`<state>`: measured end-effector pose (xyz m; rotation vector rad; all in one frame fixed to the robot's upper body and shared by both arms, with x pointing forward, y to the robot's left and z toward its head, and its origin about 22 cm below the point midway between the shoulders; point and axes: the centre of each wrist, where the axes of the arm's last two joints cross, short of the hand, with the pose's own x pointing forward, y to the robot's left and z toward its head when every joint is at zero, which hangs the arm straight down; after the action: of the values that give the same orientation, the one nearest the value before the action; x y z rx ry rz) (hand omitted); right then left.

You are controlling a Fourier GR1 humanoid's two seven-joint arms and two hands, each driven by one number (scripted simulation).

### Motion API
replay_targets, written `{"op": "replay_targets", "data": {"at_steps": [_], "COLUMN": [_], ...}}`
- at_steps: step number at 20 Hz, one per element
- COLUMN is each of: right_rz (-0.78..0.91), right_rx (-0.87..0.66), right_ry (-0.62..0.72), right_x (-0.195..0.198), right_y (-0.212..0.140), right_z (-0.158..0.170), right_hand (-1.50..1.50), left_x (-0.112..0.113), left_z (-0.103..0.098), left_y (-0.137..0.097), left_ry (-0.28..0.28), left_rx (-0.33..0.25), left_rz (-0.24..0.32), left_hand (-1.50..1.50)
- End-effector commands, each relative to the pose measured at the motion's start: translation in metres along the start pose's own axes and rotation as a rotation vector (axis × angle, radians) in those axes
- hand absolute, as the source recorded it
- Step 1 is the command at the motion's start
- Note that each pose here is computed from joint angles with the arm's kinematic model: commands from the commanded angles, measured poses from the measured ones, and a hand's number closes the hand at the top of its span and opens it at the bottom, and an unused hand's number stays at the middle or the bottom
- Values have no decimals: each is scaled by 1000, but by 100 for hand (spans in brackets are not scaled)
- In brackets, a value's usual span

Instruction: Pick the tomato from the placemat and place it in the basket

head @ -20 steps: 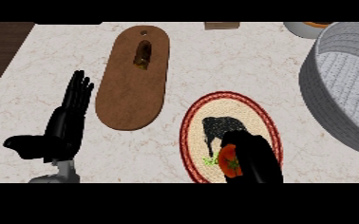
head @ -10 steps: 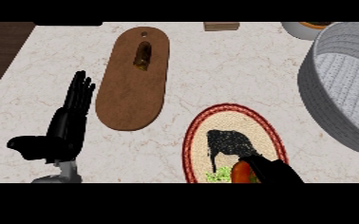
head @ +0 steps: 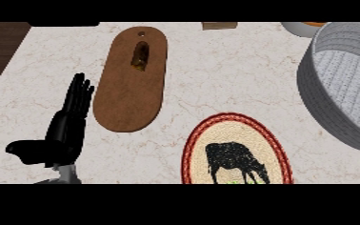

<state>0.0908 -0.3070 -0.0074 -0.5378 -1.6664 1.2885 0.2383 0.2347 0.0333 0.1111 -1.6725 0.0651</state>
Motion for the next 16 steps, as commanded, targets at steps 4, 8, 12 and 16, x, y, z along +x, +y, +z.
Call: {"op": "replay_targets", "data": {"at_steps": [4,8,12,16], "right_rz": [-224,-303,-309,-271], "right_rx": [-170,-205,-233,-259], "right_ry": [-133,-167,-94,32], "right_x": [26,34,27,1], "right_y": [-65,-102,-142,-177], "right_z": [23,39,50,75], "right_hand": [150,150,150,150], "left_x": [-5,7,-13,-6], "left_z": [6,4,11,6], "left_y": [23,21,19,18], "left_ry": [6,17,0,10], "left_rx": [26,45,21,22], "left_rz": [-14,12,-10,-6], "left_hand": [0,0,0,0]}}
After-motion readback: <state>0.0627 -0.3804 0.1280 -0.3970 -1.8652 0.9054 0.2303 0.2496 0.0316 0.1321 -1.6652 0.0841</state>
